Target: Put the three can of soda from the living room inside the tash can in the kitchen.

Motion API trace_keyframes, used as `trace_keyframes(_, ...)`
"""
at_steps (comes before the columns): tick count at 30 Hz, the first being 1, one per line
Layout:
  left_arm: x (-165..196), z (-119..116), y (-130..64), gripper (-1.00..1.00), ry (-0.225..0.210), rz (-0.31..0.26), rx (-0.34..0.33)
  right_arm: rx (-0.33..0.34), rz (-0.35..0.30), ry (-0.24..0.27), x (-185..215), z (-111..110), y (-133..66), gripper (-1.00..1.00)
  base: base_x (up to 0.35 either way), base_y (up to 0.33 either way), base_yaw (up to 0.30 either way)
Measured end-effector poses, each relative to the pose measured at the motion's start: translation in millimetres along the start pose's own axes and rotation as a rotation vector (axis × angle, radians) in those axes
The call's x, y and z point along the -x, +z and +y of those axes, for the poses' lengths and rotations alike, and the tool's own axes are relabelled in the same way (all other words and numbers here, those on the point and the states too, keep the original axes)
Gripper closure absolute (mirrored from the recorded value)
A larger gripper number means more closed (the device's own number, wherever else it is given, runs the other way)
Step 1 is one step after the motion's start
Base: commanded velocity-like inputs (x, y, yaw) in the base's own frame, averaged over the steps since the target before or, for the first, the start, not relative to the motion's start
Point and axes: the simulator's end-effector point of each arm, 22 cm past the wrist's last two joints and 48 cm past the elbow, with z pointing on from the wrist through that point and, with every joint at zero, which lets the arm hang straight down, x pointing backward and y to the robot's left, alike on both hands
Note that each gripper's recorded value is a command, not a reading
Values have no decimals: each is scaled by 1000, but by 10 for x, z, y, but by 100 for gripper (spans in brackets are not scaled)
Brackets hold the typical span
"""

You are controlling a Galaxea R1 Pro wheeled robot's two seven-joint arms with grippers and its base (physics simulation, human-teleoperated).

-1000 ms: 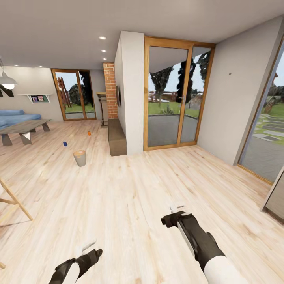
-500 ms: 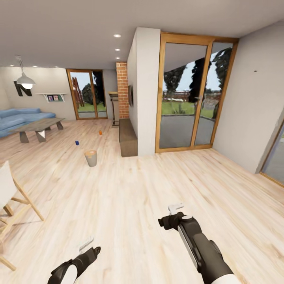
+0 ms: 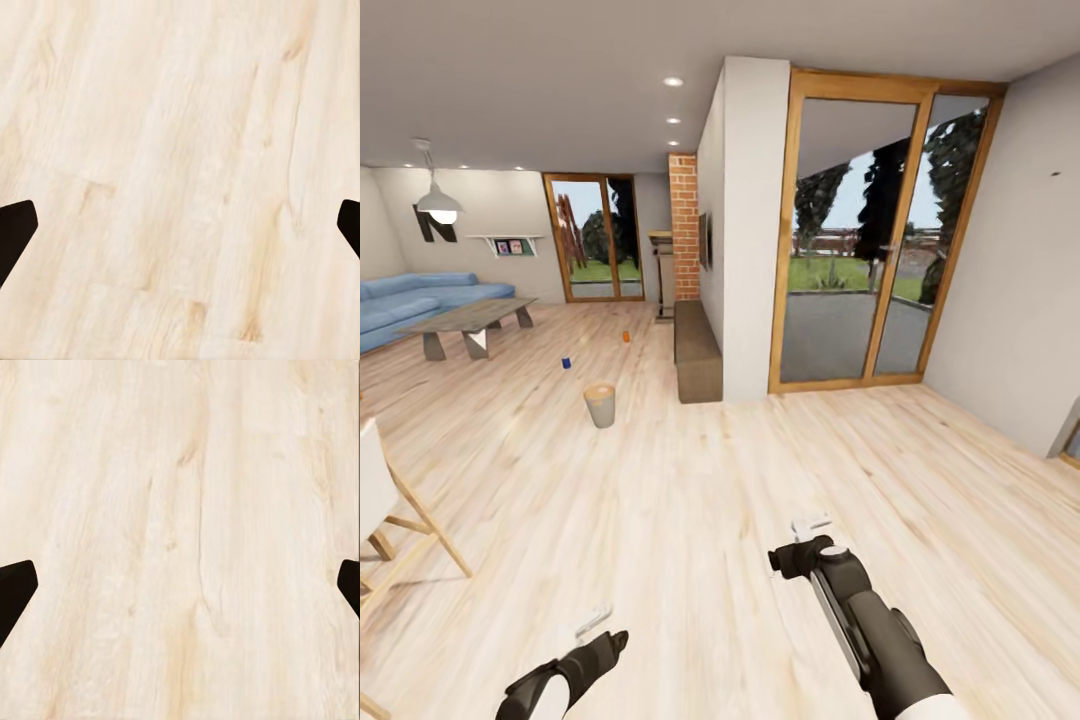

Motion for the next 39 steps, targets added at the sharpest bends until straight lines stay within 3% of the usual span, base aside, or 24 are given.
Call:
trace_keyframes(26,-111,89,47,-100,4,29,16,-23,-63,3,223,-76,-88,-100,347,0,0)
trace_keyframes(39,-128,86,56,-100,9,31,19,-1,-52,-17,151,37,-72,-100,347,0,0)
